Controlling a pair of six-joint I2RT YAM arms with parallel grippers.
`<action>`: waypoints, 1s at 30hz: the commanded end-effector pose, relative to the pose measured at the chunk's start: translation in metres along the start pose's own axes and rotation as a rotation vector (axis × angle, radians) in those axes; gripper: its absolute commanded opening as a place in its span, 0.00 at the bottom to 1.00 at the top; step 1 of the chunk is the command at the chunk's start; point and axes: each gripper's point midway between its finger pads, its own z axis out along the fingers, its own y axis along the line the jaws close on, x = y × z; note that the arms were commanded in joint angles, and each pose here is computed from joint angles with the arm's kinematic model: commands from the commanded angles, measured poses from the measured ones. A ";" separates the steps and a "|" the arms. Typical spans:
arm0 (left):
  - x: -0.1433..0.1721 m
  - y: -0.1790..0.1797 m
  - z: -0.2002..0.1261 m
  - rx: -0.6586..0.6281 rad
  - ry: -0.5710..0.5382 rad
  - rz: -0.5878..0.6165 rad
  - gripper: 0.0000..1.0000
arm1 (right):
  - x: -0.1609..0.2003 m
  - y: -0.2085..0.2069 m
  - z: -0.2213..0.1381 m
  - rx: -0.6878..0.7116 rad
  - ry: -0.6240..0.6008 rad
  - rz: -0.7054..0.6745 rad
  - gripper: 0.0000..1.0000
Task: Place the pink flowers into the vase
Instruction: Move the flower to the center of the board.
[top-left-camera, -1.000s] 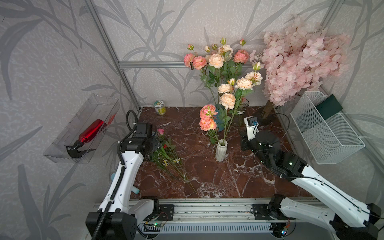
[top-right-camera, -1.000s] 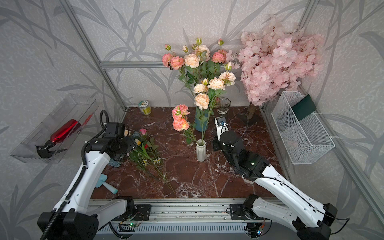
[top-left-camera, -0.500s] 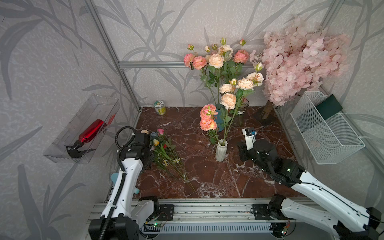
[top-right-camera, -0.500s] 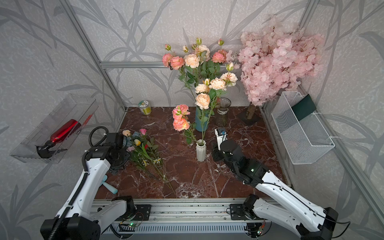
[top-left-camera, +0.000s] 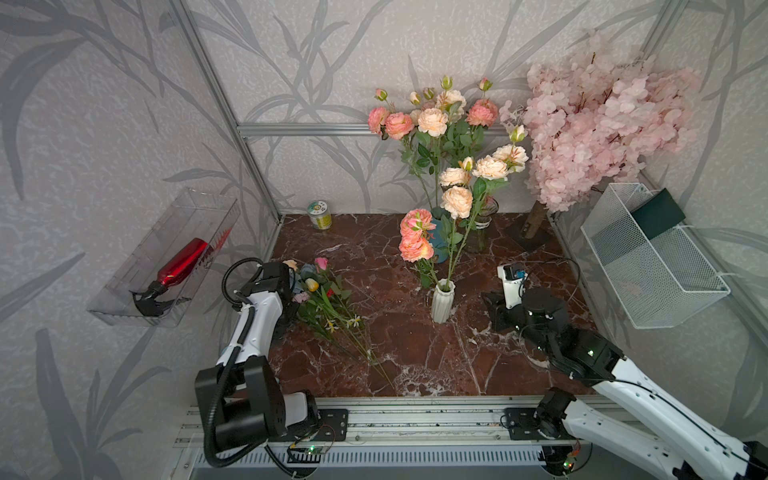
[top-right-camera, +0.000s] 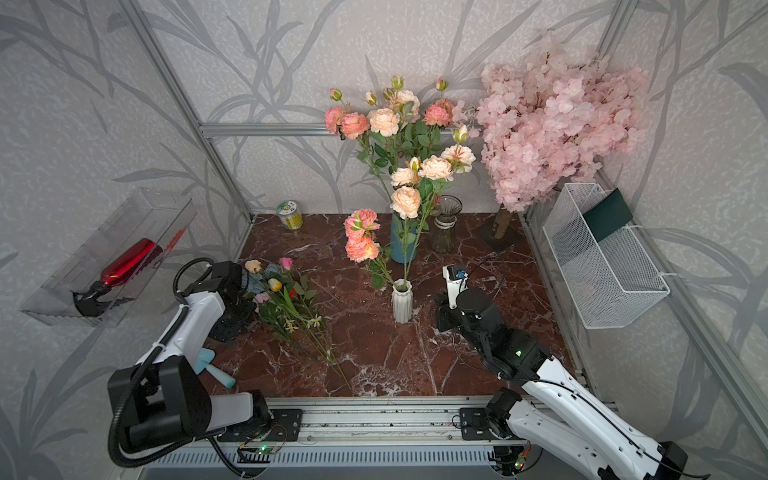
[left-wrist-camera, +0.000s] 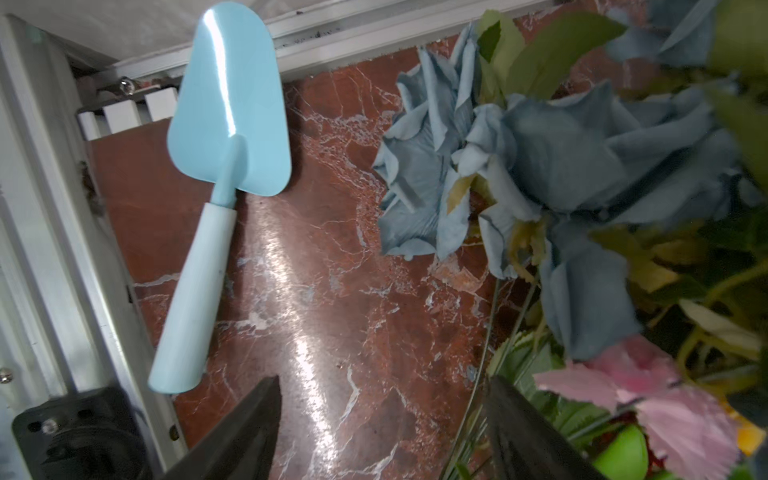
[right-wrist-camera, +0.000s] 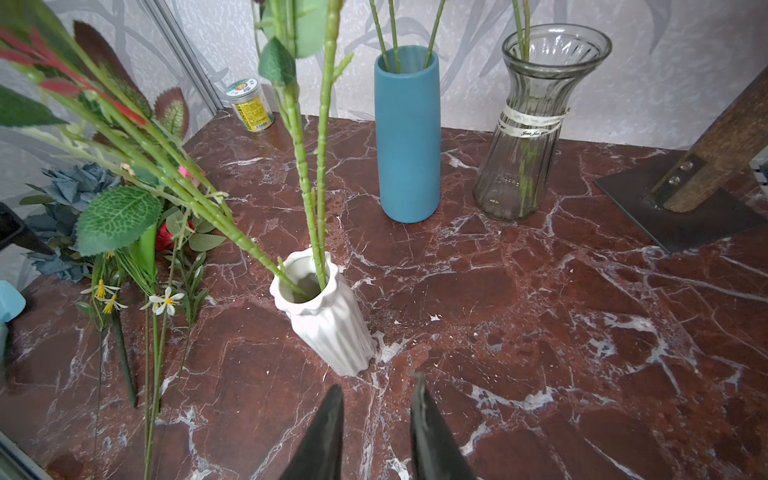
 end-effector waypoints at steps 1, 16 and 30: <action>-0.001 -0.016 0.011 -0.009 0.028 -0.050 0.76 | 0.001 -0.001 0.001 -0.025 0.004 0.024 0.29; 0.037 -0.083 0.081 0.247 0.084 -0.060 0.67 | 0.001 -0.013 0.003 -0.024 0.017 0.085 0.29; 0.090 -0.181 0.068 0.320 0.096 0.239 0.67 | 0.001 -0.017 0.009 -0.026 0.026 0.101 0.29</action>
